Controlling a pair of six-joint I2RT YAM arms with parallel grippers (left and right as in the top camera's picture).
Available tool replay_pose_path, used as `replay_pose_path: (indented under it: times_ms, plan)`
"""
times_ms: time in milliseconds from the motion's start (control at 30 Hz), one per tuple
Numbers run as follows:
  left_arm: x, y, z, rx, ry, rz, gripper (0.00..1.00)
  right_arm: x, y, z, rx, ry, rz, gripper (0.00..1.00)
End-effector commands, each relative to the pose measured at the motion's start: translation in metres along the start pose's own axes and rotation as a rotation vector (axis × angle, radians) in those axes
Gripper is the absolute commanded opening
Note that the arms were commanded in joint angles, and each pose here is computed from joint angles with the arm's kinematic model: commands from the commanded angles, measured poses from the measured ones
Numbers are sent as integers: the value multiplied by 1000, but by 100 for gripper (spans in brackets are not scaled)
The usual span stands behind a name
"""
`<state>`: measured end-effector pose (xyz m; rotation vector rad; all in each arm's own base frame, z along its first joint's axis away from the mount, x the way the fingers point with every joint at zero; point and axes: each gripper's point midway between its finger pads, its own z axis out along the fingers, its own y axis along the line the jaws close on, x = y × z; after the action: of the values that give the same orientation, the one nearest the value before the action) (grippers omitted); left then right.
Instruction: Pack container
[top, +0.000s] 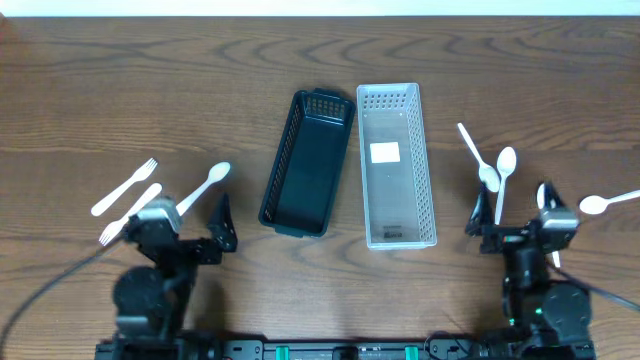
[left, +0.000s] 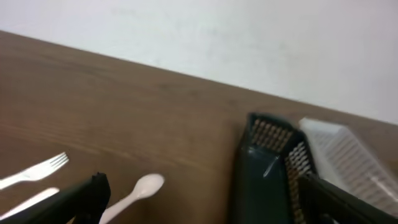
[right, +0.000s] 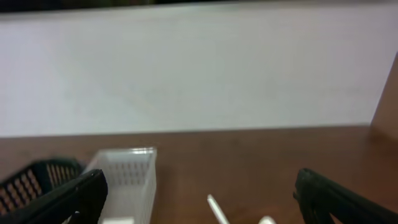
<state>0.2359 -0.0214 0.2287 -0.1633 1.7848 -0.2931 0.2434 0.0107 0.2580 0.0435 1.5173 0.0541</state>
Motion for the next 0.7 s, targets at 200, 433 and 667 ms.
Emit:
replay_pose_path:
  times_ms: [200,433,667]
  plan:
    - [-58,-18,43,-94,422,-20,98,-38,10,67,15,409,-89,99]
    - [-38,-7,92,-170,753,17,98,7,12,99,27,822,-134,99]
    - [31,9,118,-204,1015,-24,71,90,5,99,37,1122,-178,28]
